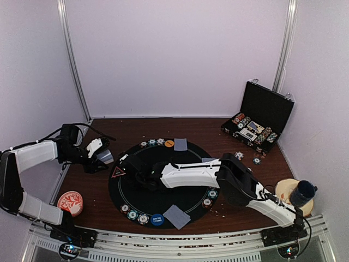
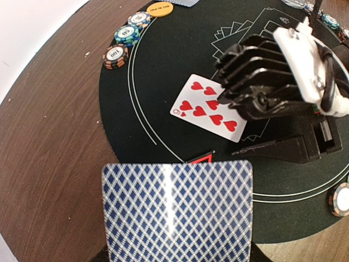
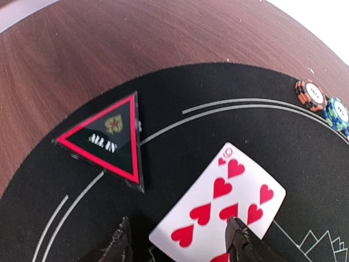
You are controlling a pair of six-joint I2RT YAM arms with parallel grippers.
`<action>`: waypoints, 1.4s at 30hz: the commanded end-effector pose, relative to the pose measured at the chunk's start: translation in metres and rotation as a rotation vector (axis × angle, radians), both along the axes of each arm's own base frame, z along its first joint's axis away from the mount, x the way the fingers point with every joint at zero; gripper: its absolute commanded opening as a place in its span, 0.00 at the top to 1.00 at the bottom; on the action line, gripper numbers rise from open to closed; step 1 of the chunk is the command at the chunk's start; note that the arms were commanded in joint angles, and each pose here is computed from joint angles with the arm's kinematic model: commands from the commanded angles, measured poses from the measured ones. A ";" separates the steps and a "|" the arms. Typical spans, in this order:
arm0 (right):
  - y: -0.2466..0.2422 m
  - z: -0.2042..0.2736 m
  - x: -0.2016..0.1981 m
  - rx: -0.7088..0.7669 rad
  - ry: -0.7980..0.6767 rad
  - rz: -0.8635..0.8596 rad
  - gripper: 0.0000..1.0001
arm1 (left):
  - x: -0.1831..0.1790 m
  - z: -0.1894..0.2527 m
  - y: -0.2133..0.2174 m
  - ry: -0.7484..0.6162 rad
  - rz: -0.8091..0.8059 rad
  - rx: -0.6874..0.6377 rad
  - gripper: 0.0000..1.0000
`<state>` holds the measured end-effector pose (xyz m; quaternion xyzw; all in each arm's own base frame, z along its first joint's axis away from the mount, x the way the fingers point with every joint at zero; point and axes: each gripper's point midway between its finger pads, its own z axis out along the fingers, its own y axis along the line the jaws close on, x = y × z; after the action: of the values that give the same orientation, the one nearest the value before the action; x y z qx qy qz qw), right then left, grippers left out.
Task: Distribute texas hold em gaming equipment
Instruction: Flop the poker card in the community card area, then pick up the poker card from the face-down deck piles.
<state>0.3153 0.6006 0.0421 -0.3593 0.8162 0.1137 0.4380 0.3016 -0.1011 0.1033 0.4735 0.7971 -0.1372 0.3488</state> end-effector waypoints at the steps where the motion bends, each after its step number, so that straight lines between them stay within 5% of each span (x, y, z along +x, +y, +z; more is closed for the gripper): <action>1: -0.001 0.055 -0.008 0.087 -0.020 0.006 0.39 | 0.002 0.002 -0.002 -0.025 -0.021 -0.022 0.88; 9: -0.043 0.103 -0.021 0.163 -0.041 -0.047 0.00 | -0.001 0.008 -0.004 -0.039 -0.030 -0.027 0.87; 23: -0.041 0.162 -0.073 0.540 0.206 0.111 0.00 | -0.022 0.017 -0.035 -0.055 -0.123 -0.019 0.86; 42: -0.021 0.132 -0.058 0.653 0.434 0.176 0.02 | -0.082 0.019 -0.074 -0.117 -0.367 -0.015 0.85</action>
<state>0.2548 0.5700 0.1774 -0.2376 0.7835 0.4536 0.3521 0.2303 -0.1684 0.1219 0.5964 0.6969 -0.1639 0.3630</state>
